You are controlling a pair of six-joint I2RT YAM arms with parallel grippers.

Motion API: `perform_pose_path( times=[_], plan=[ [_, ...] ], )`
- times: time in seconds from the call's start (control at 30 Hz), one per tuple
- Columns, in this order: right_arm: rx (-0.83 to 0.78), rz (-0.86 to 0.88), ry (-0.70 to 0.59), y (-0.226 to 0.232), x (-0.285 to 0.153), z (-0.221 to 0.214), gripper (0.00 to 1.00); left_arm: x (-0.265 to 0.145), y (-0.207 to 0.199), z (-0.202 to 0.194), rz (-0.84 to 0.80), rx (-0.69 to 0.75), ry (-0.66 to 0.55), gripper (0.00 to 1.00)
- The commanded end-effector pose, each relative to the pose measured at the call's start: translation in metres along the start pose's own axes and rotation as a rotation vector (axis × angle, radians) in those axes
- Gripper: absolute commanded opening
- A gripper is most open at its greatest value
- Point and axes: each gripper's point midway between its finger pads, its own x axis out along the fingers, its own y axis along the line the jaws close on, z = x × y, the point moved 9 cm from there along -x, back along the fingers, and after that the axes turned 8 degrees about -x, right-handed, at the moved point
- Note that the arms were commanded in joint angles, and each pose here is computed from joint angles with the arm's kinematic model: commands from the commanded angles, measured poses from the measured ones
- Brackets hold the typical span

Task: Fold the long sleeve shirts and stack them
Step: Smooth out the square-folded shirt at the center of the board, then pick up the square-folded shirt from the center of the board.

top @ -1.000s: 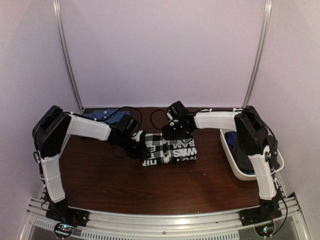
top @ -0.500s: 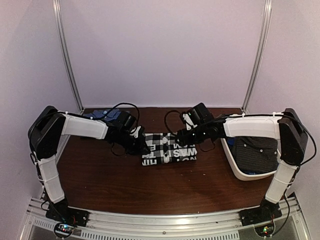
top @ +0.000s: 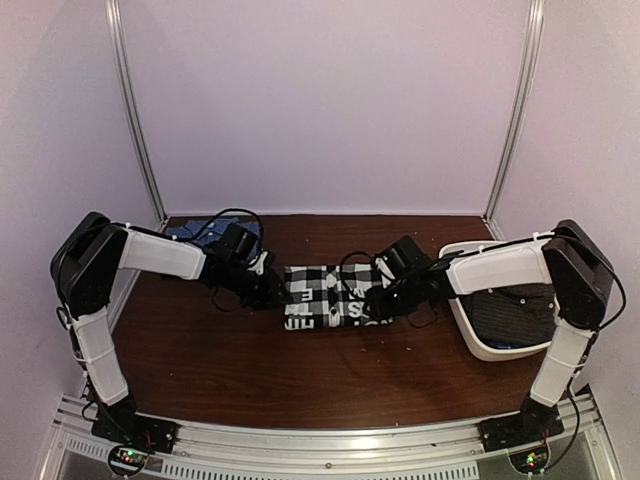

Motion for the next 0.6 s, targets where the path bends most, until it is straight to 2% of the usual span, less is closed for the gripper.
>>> perform_pose_path(
  times=[0.0,0.27,0.57],
  plan=[
    [0.019,0.027,-0.056,0.003,-0.016,0.009,0.53,0.0,-0.005,0.004,-0.067,0.018,-0.008,0.4],
    [0.01,0.019,-0.131,0.007,-0.05,0.025,0.6,0.005,0.011,0.005,0.041,-0.012,-0.037,0.47],
    [-0.001,0.007,-0.144,0.007,-0.055,0.027,0.61,0.015,0.017,0.009,0.063,-0.006,-0.037,0.51]
  ],
)
